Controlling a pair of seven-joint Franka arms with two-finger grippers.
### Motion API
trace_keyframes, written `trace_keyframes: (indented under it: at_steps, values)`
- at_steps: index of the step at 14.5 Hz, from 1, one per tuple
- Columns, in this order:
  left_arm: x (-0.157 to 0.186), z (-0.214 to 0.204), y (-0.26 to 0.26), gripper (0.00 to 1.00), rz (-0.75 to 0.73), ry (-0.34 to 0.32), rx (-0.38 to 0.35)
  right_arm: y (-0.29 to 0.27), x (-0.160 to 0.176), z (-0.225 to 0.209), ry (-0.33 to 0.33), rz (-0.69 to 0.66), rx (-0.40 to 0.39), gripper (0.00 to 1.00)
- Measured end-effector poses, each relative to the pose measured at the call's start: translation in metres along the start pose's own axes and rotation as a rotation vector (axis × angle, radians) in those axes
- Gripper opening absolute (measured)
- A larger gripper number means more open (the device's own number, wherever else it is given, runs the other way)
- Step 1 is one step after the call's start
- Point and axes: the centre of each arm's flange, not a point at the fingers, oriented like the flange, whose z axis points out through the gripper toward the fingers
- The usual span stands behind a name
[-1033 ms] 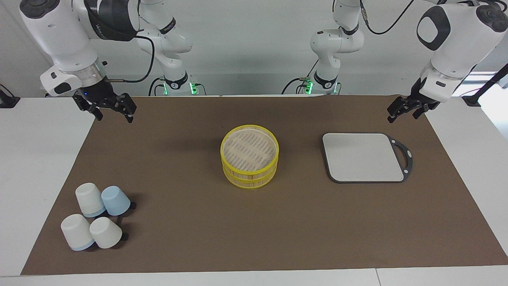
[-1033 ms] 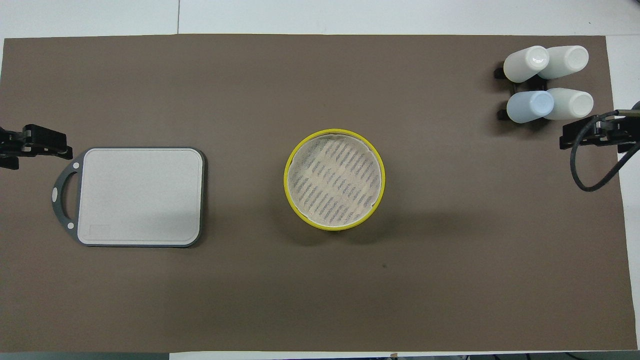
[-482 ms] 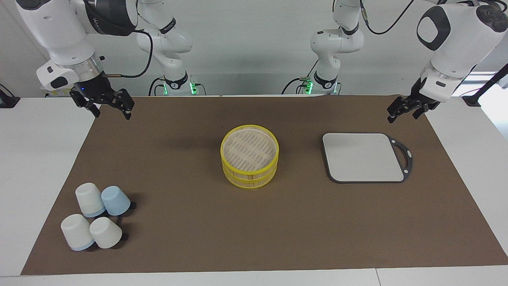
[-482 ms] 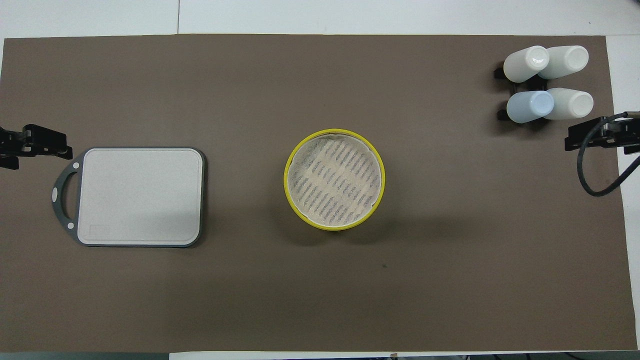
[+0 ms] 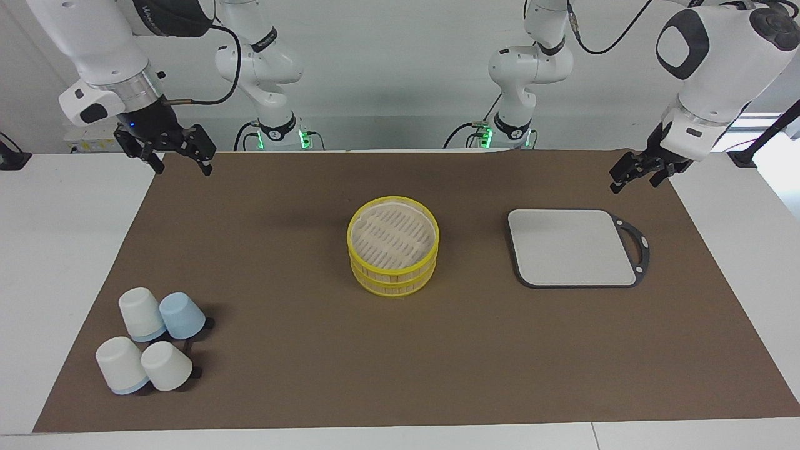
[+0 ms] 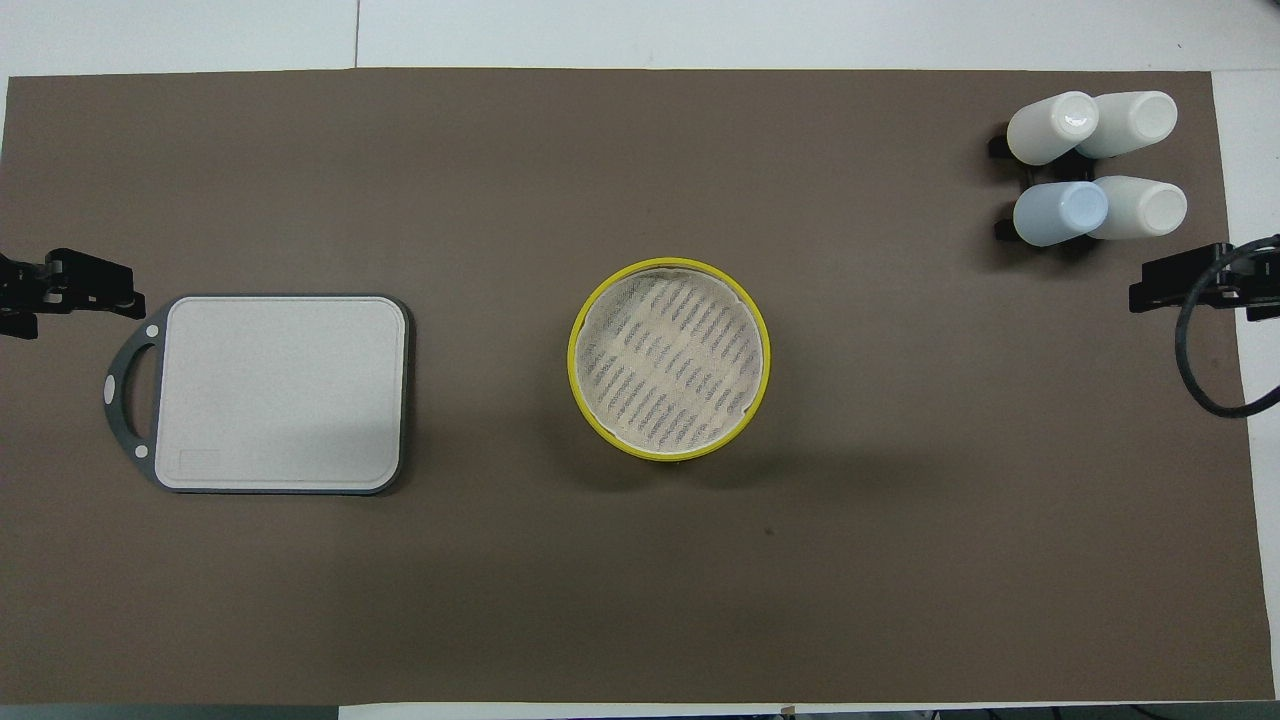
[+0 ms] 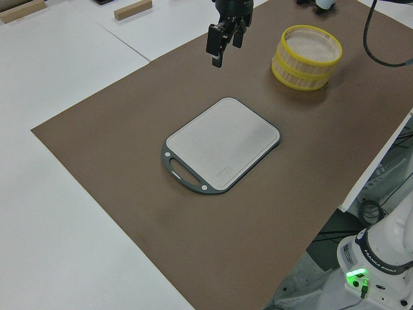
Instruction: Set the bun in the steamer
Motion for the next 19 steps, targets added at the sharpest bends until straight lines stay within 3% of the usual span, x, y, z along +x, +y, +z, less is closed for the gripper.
trace_keyframes:
  at_steps: [19]
  values:
    - [0.000, 0.000, 0.000, 1.00, 0.000, 0.000, 0.000, 0.011, 0.000, 0.001, -0.003, -0.066, -0.035, 1.00]
